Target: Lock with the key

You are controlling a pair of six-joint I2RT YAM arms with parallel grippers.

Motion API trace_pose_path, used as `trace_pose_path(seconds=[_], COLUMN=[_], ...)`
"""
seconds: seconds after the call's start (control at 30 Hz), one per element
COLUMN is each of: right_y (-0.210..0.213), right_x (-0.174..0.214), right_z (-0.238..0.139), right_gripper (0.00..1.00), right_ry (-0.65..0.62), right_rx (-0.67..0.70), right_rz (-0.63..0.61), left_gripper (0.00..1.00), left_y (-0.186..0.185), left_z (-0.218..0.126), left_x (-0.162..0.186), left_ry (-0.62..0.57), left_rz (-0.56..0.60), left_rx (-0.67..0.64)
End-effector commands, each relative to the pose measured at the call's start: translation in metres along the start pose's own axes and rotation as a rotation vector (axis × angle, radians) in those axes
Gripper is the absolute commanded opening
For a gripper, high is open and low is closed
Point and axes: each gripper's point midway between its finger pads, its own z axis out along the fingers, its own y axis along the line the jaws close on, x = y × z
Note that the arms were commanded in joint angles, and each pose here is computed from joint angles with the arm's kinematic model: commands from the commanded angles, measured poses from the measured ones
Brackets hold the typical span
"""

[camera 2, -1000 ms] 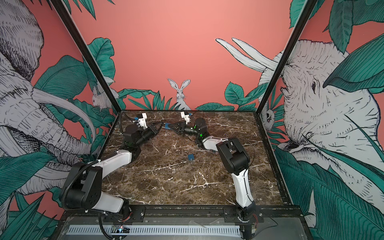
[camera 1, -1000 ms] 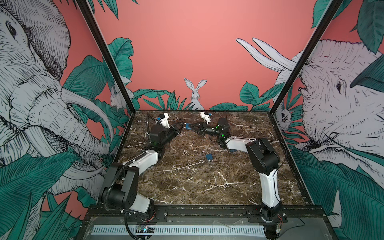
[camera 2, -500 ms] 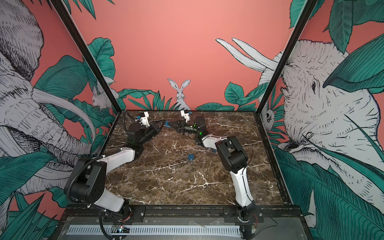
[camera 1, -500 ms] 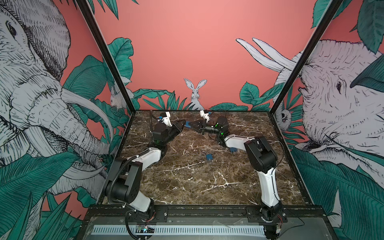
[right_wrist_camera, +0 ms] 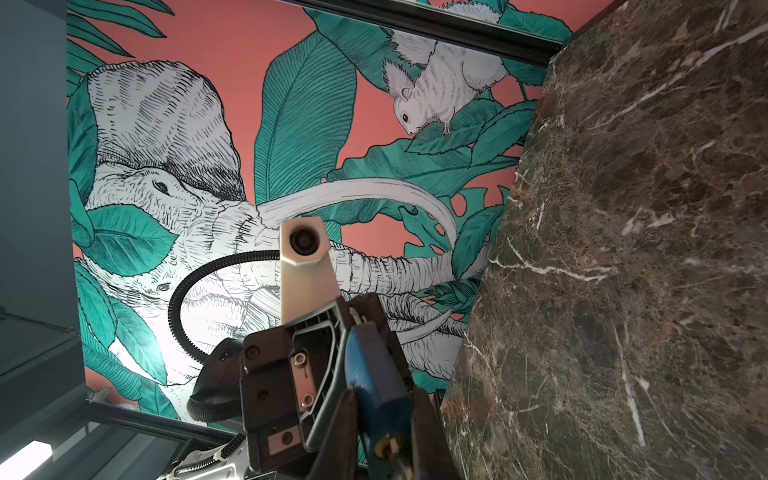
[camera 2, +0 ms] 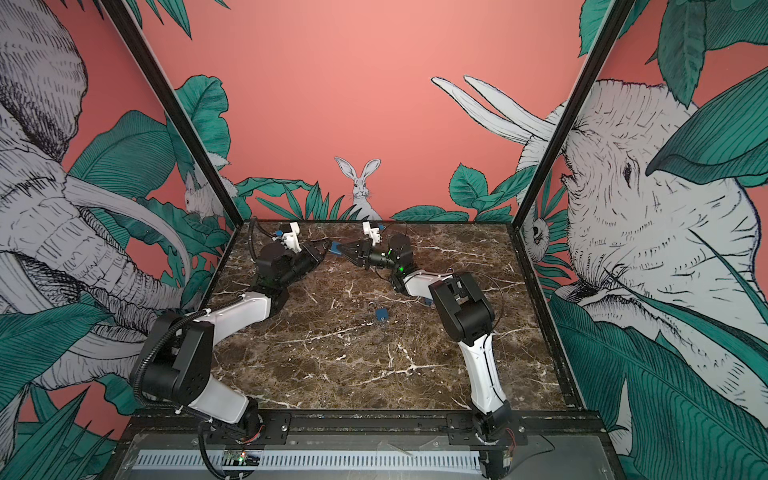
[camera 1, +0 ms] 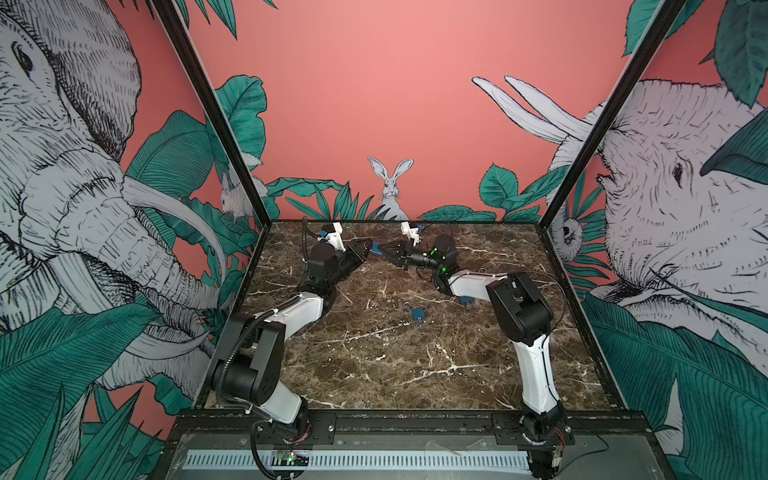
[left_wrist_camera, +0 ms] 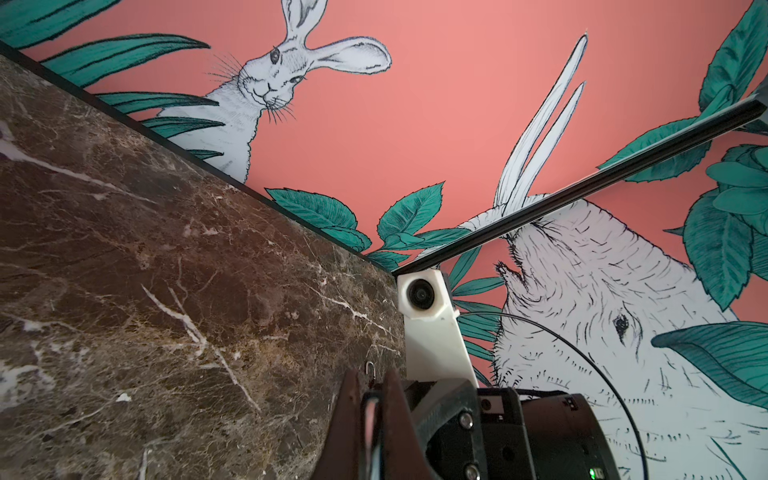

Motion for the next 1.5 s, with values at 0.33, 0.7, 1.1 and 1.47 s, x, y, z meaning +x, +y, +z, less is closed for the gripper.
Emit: trace_pose_path(seconds=[0.33,0.7,1.1,1.47], right_y=[0.041,0.014,-0.016,-0.026], right_x=[0.043,0.029,0.022,0.028], right_z=[0.006,-0.024,-0.054,-0.060], right_gripper=[0.25,0.45,0.46,0.44], right_ry=[0.015,-0.083,-0.166,-0.169], right_rx=[-0.103,-0.028,0.064,0.087], right_rz=[-0.119,-0.092,-0.058,-0.046], left_gripper=[0.00,0.00,0.00,0.00], left_y=[0.019,0.020,0.024,0.023], left_z=[0.016,0.018,0.003,0.001], left_x=[0.096,0.087,0.065,0.060], left_ry=[0.418,0.388,0.343,0.334], left_rz=[-0.194,-0.190,-0.175,-0.178], left_rx=[0.080,0.075,0.049,0.044])
